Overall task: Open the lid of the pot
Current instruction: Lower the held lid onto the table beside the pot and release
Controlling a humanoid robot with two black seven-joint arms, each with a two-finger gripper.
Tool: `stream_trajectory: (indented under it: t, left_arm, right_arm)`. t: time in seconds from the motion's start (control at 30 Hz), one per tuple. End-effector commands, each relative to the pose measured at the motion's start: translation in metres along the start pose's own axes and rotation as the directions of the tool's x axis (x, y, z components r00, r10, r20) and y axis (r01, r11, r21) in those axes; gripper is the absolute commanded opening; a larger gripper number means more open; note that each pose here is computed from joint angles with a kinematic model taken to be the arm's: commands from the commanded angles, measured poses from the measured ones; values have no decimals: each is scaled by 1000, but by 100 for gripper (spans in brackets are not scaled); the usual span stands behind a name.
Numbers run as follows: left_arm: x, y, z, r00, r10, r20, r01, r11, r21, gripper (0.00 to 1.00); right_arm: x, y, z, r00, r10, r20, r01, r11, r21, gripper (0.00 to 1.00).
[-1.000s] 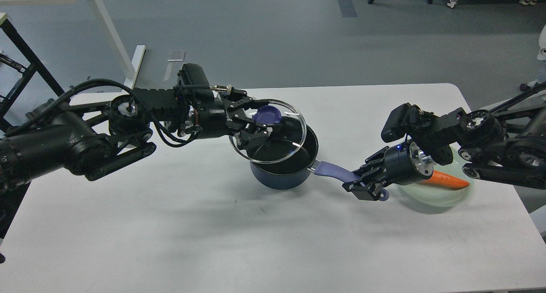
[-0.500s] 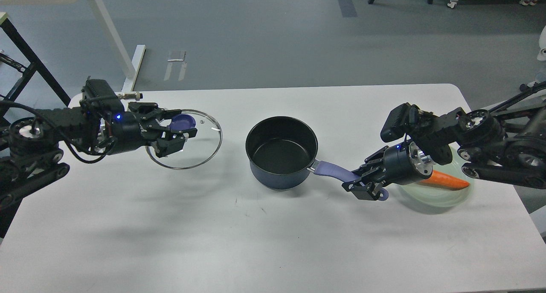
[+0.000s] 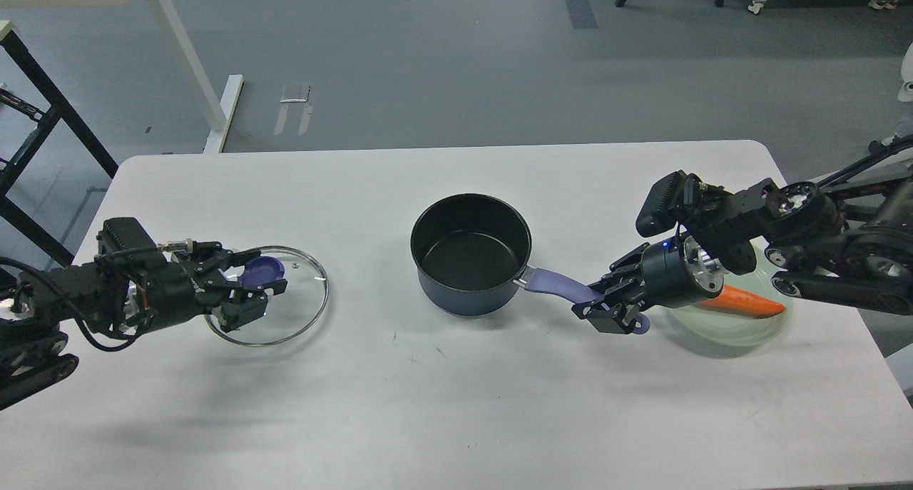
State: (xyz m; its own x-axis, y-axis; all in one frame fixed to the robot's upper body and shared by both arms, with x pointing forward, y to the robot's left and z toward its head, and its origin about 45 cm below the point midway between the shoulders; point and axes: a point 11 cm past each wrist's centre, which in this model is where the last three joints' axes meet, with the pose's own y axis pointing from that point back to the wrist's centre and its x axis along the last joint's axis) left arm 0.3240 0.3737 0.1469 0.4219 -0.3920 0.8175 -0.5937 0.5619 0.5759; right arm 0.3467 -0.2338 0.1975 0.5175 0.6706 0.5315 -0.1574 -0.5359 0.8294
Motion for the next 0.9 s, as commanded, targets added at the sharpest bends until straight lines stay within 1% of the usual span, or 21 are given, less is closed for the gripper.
stream_trajectory:
  t: [0.0,0.07,0.37,0.4,0.5,0.53,0.7,0.77,0.87]
  left_arm:
    - [-6,5,-2,1000,-15,3,15,1000,5,44]
    - [-7,7,-3,1000,-16,7,16,1000,8,47]
    - [-12,7,0,999,-33,9,33,999,0,53]
    - [-12,7,0,999,-33,9,33,999,0,56]
    - [-12,6,0,999,-32,7,32,1000,-1,72]
    - [-12,6,0,999,-32,7,32,1000,-1,75]
    - [-12,7,0,999,-32,8,32,999,1,86]
    - [-12,8,-2,1000,-29,3,29,1000,6,98]
    - [-7,16,-6,1000,-21,-3,21,1000,22,99]
  right_arm:
    - [0,0,0,1000,-1,0,1,1000,1,26]
    - [0,0,0,1000,-1,0,1,1000,1,26]
    - [1,0,0,1000,1,-2,-1,1000,-1,26]
    - [1,0,0,1000,1,-2,-1,1000,-1,26]
    - [1,0,0,1000,1,-2,-1,1000,1,26]
    - [1,0,0,1000,1,-2,-1,1000,1,26]
    - [1,0,0,1000,1,-2,-1,1000,1,26]
    - [2,0,0,1000,2,-3,-2,1000,0,26]
    - [1,1,1,1000,3,0,-3,1000,-4,26]
